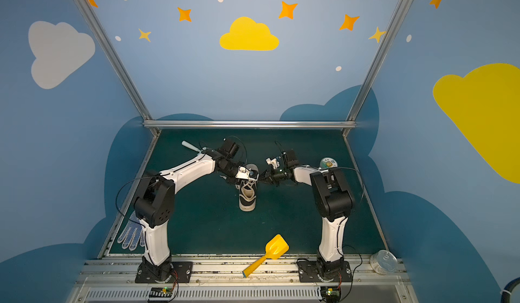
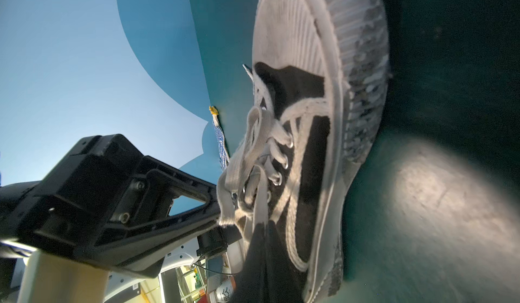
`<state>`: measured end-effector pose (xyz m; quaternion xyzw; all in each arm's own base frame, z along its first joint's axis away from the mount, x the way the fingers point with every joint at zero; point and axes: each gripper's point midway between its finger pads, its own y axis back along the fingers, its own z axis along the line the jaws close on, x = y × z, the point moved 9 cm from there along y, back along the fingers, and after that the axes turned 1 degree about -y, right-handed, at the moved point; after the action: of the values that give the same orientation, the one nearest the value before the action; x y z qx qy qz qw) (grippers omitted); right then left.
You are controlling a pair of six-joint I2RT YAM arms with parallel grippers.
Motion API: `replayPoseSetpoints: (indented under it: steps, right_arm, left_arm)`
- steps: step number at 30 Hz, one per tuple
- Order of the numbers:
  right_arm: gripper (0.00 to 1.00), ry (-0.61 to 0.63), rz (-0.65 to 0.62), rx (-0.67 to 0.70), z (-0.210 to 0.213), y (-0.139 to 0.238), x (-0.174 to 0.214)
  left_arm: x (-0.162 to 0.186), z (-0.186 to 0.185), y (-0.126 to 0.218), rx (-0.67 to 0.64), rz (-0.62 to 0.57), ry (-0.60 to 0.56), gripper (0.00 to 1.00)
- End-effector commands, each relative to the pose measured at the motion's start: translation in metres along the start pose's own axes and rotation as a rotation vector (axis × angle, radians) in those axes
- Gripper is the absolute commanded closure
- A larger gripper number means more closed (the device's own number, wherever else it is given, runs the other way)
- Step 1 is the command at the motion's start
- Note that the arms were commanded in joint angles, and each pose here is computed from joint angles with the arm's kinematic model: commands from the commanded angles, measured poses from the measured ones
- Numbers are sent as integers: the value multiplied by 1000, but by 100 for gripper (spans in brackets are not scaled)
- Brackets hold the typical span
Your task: Tie the shoes
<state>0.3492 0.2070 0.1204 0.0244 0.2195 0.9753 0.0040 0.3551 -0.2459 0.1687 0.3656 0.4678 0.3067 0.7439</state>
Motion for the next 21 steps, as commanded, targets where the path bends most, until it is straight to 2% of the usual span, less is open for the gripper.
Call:
replayPoseSetpoints:
  steps: [1, 21]
  right_arm:
    - [95, -27, 23, 3, -12, -7, 5]
    - [92, -49, 20, 15, -20, -8, 10]
  left_arm:
    - [0, -1, -6, 33, -6, 19, 97]
    - [2, -4, -8, 58, 18, 31, 97]
